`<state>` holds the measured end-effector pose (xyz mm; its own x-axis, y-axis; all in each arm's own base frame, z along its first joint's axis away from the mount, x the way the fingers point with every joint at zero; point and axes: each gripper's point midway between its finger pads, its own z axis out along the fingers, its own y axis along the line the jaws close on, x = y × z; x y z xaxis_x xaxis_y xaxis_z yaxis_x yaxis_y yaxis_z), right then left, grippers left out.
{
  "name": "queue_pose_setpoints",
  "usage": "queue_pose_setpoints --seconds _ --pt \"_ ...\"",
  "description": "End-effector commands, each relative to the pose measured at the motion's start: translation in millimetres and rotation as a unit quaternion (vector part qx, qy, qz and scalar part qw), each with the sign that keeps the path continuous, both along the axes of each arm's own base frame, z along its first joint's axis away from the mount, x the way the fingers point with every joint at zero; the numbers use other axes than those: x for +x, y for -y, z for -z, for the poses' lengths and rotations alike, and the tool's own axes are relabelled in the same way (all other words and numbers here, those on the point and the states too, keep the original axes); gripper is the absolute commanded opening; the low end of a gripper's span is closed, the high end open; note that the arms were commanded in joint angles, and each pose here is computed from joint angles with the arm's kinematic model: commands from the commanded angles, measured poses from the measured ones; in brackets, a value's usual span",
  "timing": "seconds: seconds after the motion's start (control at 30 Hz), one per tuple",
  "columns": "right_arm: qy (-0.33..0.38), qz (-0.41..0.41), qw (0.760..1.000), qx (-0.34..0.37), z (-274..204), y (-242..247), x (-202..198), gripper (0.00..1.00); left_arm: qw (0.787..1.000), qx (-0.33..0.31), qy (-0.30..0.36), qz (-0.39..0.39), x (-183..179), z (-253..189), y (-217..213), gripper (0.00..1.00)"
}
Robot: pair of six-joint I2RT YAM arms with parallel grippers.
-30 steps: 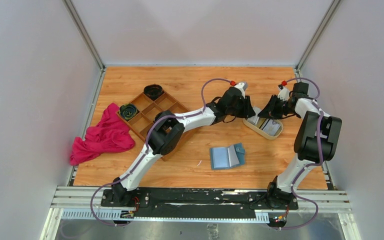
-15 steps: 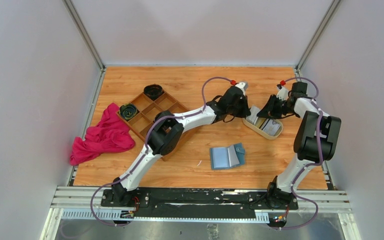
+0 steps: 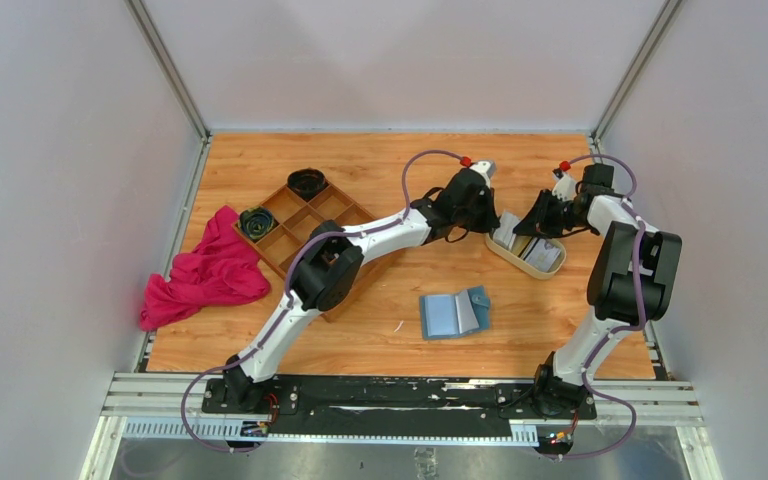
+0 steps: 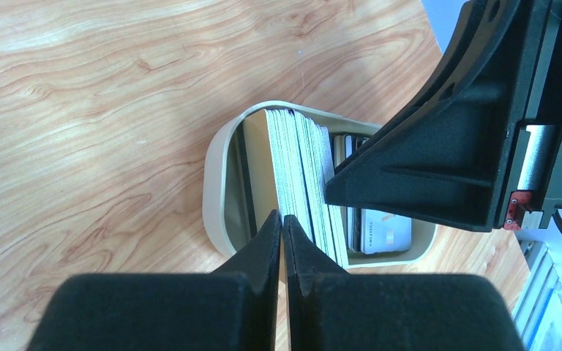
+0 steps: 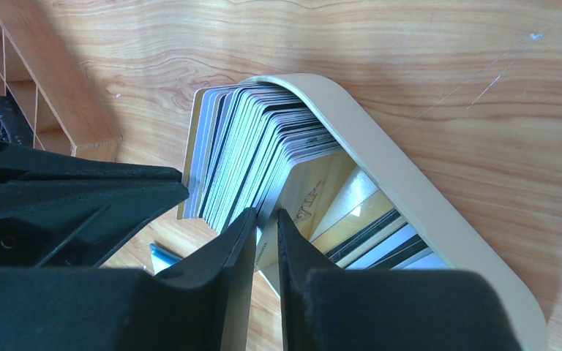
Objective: Put the credit cards into the card holder
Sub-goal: Move the storage box to the center of the board.
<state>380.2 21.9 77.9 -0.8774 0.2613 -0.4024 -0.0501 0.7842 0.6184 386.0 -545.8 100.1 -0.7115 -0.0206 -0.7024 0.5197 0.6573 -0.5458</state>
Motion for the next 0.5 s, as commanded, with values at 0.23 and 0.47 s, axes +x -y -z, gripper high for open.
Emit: queue_pose_setpoints --seconds 0.23,0.47 --pt "-0.054 -0.019 0.998 -0.004 21 -11 -19 0.20 1.000 -0.013 0.005 0.026 -7 -25 11 0.42" --pt "-0.054 -0.022 0.998 -0.004 21 -12 -19 0.20 0.999 -0.015 -0.017 0.038 -7 -11 22 0.46"
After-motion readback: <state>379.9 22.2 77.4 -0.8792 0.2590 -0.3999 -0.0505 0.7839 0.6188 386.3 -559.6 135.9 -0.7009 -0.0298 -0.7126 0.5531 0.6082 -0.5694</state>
